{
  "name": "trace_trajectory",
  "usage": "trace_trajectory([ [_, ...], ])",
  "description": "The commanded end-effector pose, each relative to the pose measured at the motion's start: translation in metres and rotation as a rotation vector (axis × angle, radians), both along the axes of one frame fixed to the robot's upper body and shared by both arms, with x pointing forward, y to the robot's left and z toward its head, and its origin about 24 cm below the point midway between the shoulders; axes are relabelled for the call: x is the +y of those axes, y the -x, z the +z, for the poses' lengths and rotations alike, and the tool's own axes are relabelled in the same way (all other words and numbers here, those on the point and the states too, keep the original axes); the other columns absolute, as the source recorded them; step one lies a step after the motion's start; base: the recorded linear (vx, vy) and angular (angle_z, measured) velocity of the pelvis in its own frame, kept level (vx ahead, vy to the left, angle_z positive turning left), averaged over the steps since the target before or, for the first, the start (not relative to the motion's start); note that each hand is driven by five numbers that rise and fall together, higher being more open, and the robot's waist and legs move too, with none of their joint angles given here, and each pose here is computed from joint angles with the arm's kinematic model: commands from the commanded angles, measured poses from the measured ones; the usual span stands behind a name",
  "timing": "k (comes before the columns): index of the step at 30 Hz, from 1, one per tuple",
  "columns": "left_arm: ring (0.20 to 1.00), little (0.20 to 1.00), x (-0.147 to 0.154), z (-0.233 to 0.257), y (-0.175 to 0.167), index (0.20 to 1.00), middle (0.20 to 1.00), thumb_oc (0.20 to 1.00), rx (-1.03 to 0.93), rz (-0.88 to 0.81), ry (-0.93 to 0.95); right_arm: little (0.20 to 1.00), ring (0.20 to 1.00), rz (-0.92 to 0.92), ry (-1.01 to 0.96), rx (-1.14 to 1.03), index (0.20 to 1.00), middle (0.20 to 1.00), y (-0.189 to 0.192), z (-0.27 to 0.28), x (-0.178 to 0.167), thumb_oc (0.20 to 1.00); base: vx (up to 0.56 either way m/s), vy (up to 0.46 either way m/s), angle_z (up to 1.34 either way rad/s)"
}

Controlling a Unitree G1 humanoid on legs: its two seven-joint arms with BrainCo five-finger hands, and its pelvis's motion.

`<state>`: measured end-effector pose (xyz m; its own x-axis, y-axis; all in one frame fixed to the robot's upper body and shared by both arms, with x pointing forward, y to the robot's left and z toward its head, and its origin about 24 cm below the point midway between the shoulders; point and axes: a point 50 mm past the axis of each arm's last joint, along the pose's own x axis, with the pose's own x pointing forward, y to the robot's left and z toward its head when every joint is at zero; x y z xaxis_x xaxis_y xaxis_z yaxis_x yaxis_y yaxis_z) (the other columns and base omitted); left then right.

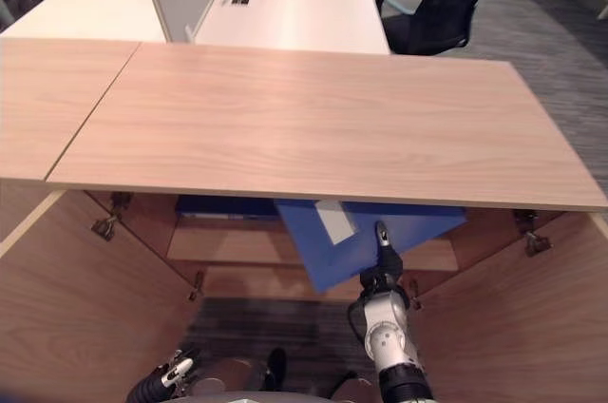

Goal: Put the empty folder in the office cabinet

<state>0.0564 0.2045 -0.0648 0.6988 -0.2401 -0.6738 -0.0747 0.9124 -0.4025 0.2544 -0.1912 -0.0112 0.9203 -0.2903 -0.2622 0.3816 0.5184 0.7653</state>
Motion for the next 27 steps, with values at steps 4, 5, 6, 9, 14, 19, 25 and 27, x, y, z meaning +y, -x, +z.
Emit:
trace_trajectory([
  [4,1.0,1.0,-0.044,0.013,0.007,1.0,1.0,1.0,-0.013,-0.087,0.156,0.2,0.2,-0.134,0.068,-0.44,0.2,0.2,-0.036,0.098,-0.03,0.2,-0.13,0.018,0.29],
  [5,1.0,1.0,-0.044,0.015,0.005,1.0,1.0,1.0,-0.021,-0.089,0.158,0.2,0.2,-0.155,0.065,-0.461,0.2,0.2,-0.037,0.103,-0.034,0.2,-0.09,0.019,0.26],
  [6,1.0,1.0,-0.045,0.015,0.004,1.0,1.0,1.0,-0.023,-0.09,0.159,0.2,0.2,-0.156,0.066,-0.463,0.2,0.2,-0.037,0.104,-0.035,0.2,-0.11,0.013,0.25],
  [9,1.0,1.0,-0.048,0.026,-0.007,1.0,1.0,1.0,-0.077,-0.093,0.182,0.2,0.2,-0.252,0.027,-0.528,0.2,0.2,-0.051,0.126,-0.048,0.2,-0.12,0.005,0.24],
  [14,1.0,1.0,-0.056,0.036,-0.02,1.0,1.0,1.0,-0.136,-0.126,0.214,0.2,0.2,-0.36,-0.071,-0.565,0.2,0.2,-0.06,0.136,-0.059,0.2,-0.01,0.024,0.27],
  [19,1.0,1.0,-0.062,0.052,-0.035,1.0,1.0,1.0,-0.218,-0.18,0.232,0.2,0.2,-0.443,-0.072,-0.625,0.2,0.2,-0.065,0.158,-0.08,0.2,0.01,0.007,0.08],
  [25,1.0,1.0,-0.062,0.056,-0.042,1.0,1.0,1.0,-0.246,-0.211,0.221,0.2,0.2,-0.5,-0.084,-0.63,0.2,0.2,-0.068,0.166,-0.092,0.2,0.01,-0.008,0.05],
  [27,1.0,1.0,-0.062,0.057,-0.043,1.0,1.0,1.0,-0.247,-0.213,0.22,0.2,0.2,-0.519,-0.052,-0.592,0.2,0.2,-0.073,0.169,-0.103,0.2,0.01,-0.012,-0.09],
])
